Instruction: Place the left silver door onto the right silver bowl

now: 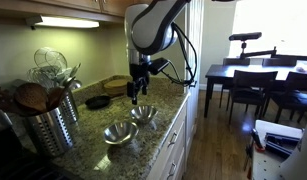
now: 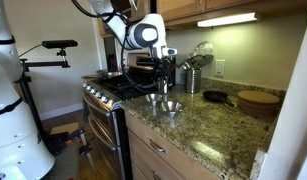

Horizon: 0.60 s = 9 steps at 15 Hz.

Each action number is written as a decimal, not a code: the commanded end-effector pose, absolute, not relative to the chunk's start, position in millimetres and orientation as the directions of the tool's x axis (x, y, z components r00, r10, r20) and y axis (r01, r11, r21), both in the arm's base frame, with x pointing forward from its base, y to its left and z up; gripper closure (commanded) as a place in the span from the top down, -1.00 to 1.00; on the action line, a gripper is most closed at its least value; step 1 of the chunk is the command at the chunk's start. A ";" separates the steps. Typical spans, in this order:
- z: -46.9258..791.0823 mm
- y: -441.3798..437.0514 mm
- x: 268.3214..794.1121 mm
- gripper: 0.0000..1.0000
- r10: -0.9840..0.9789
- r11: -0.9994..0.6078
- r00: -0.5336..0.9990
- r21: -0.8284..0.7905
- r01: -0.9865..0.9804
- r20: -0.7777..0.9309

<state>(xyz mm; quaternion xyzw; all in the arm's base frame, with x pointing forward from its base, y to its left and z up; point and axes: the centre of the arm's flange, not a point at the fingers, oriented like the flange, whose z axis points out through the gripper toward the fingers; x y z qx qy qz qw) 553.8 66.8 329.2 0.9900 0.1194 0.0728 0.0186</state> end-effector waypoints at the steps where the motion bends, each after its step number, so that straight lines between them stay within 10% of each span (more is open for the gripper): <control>1: 322.1 76.5 564.5 1.00 0.300 -0.954 0.949 0.012 0.300 0.094; 9: 293.0 88.3 579.6 1.00 0.350 -0.934 0.936 -0.069 0.352 0.036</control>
